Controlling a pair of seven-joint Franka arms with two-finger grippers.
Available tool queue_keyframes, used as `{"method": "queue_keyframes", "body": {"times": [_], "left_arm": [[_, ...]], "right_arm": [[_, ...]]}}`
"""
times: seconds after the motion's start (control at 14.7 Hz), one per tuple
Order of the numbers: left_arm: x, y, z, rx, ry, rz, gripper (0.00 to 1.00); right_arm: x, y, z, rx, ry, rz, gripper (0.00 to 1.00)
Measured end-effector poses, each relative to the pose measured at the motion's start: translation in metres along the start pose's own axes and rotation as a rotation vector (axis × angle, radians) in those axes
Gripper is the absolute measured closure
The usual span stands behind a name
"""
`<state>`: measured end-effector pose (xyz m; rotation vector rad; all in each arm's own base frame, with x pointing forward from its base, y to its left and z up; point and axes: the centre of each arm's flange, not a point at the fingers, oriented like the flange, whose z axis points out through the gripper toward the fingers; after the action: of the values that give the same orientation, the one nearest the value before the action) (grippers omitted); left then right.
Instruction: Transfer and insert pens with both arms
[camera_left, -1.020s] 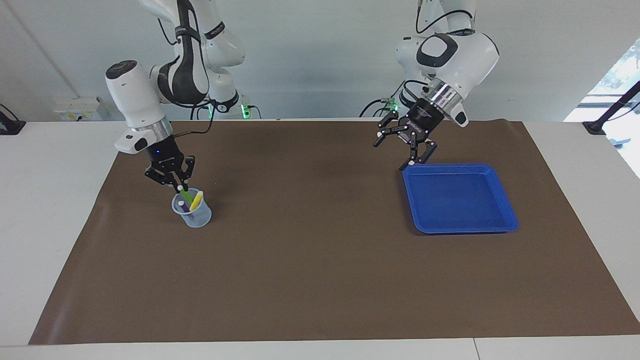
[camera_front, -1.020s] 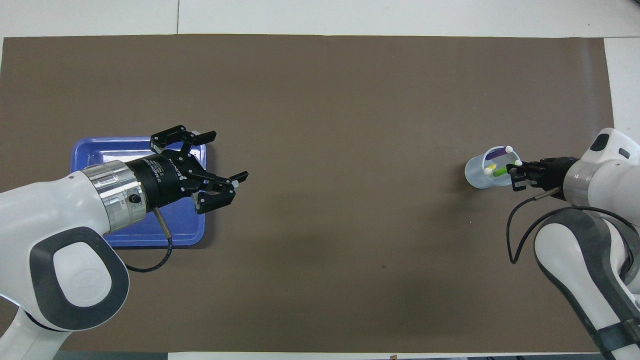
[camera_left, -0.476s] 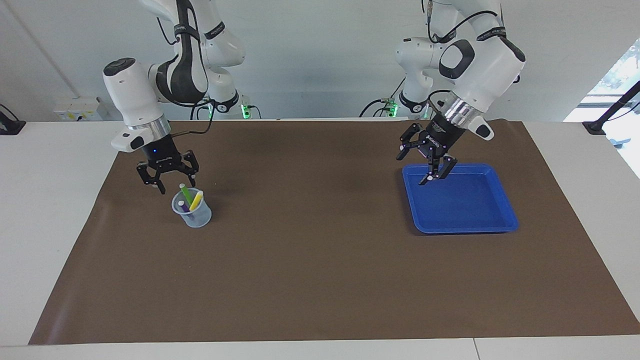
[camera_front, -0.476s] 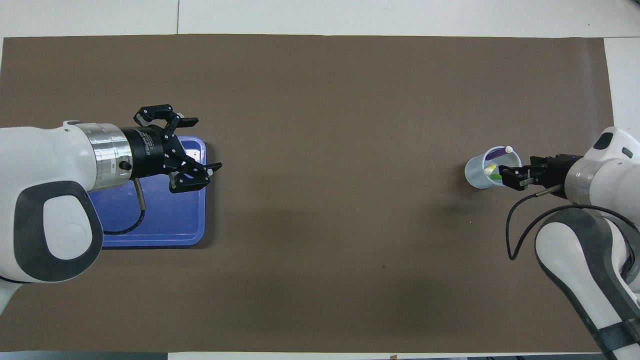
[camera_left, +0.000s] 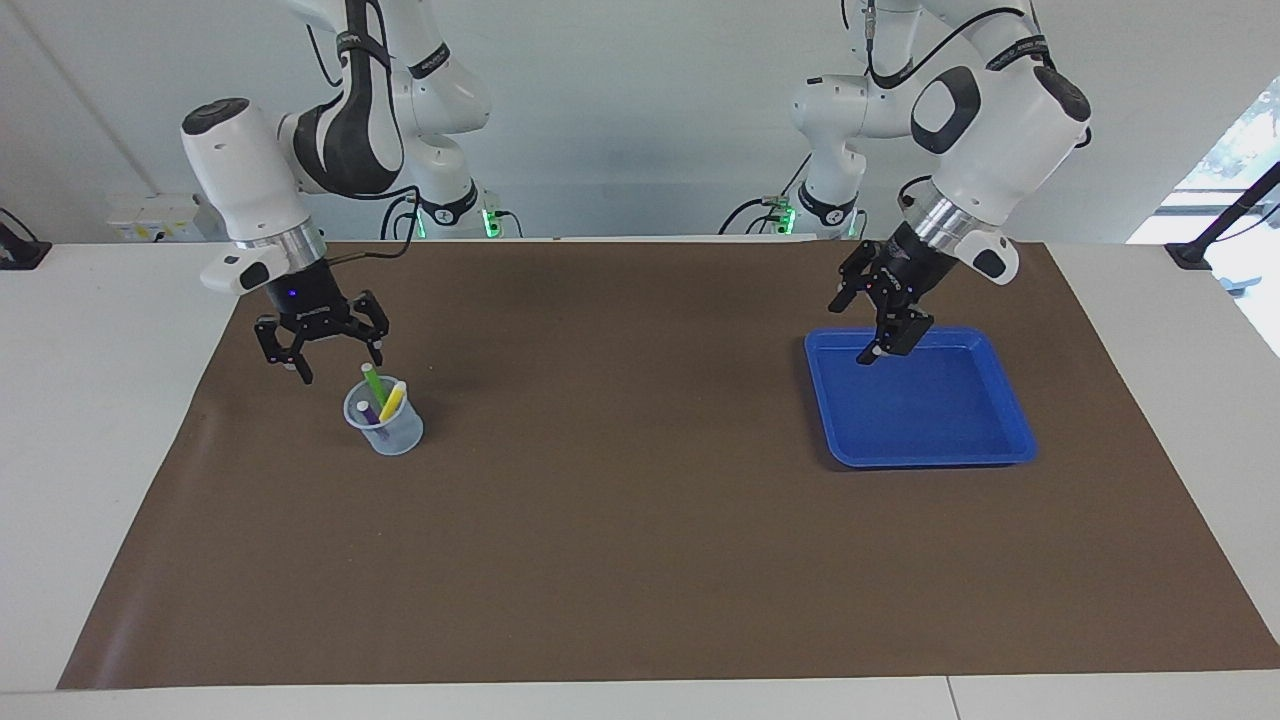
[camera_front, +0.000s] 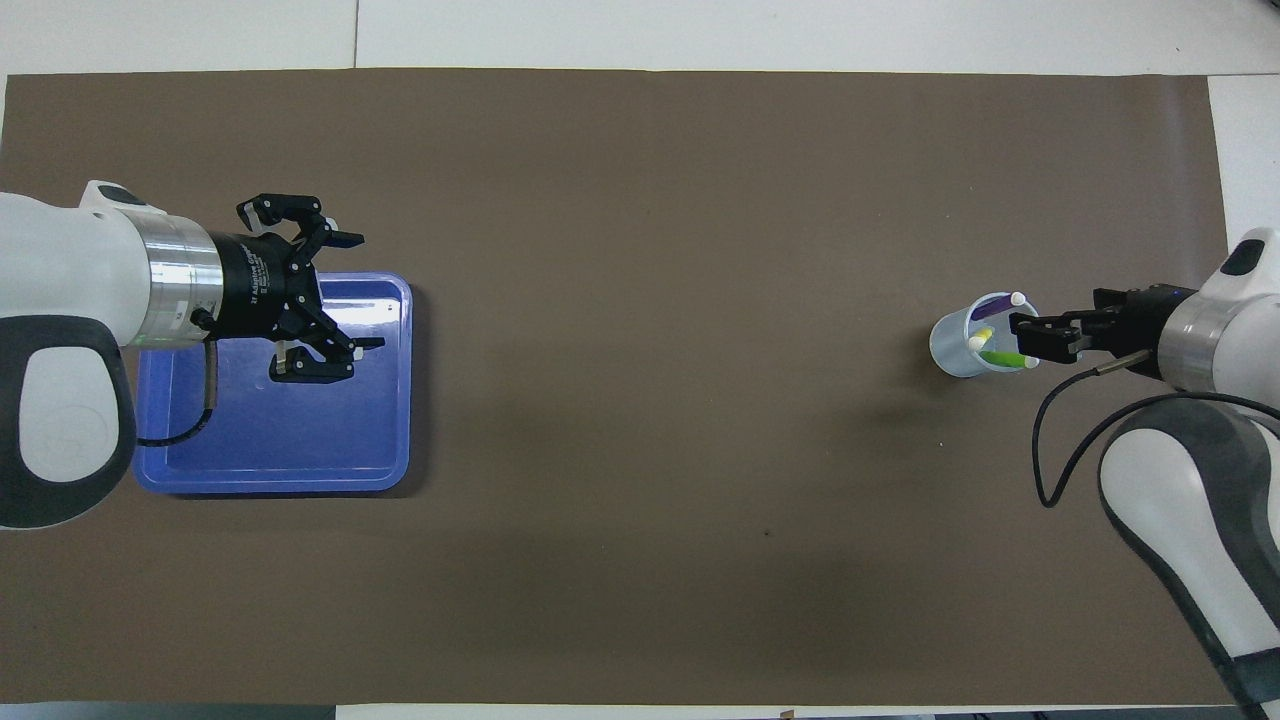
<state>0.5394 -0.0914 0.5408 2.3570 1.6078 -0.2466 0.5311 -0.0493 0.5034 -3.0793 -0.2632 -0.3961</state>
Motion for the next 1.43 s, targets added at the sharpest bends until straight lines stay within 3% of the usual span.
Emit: {"method": "queue_keyframes", "body": {"times": [0.2, 0.54, 0.88, 1.09, 1.43], "left_arm": [[0.024, -0.012, -0.025, 0.084, 0.021, 0.263, 0.0], [0.026, -0.018, -0.056, 0.268, 0.082, 0.706, 0.0], [0.027, -0.026, -0.059, 0.367, 0.005, 1.061, 0.0], [0.027, -0.028, -0.058, 0.382, -0.027, 1.149, 0.0], [0.004, -0.016, -0.056, 0.361, 0.011, 1.203, 0.0]], "right_arm": [[0.021, -0.001, -0.042, -0.043, -0.084, 0.071, 0.0], [0.049, -0.002, -0.084, -0.077, -0.215, 0.161, 0.0], [0.045, -0.015, -0.097, -0.079, -0.298, 0.229, 0.0], [0.043, -0.027, -0.101, -0.079, -0.307, 0.23, 0.0], [0.042, -0.03, -0.1, -0.079, -0.311, 0.231, 0.0]]}}
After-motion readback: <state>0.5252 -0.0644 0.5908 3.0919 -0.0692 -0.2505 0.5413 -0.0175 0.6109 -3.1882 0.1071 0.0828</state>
